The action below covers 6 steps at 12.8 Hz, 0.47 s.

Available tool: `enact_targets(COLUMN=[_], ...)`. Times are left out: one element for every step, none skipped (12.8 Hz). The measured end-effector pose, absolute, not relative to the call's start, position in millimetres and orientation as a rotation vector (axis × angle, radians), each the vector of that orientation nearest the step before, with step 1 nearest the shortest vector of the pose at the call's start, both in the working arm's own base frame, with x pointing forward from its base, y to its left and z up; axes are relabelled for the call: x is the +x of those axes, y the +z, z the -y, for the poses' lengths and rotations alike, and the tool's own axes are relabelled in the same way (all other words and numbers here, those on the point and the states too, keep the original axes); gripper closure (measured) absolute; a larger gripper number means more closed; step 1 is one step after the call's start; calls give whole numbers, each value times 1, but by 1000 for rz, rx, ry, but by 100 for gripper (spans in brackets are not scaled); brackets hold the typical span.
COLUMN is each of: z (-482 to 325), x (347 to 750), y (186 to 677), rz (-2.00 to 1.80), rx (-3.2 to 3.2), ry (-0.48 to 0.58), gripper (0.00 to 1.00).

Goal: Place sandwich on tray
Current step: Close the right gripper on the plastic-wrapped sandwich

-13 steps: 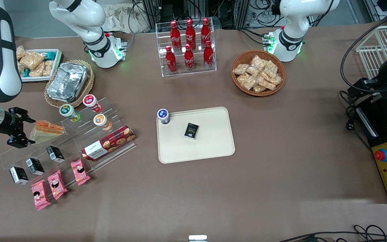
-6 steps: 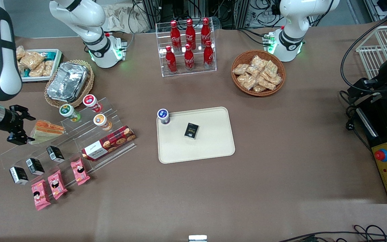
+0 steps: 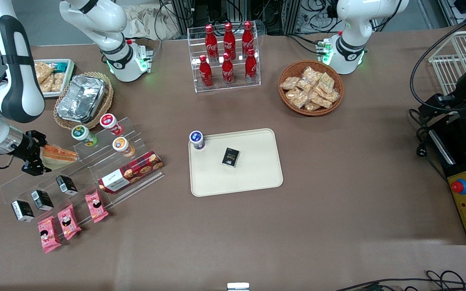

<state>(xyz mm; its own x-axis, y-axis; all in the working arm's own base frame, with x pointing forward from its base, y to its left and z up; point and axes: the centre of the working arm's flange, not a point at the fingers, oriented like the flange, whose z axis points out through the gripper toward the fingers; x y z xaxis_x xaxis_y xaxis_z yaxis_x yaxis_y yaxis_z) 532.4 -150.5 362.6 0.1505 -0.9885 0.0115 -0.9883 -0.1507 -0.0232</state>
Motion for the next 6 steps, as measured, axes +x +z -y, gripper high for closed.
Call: enact_targets(z=[150, 150, 150, 150, 150, 150], x=[532, 531, 530, 530, 530, 530], y=[361, 358, 355, 355, 355, 355], rz=[-2040, -2038, -2036, -2035, -2034, -2033], rx=[-2374, -2371, -2369, -2368, -2367, -2367], ry=[-42, -52, -60, -66, -68, -71], gripper=[16, 28, 41, 52, 59, 60])
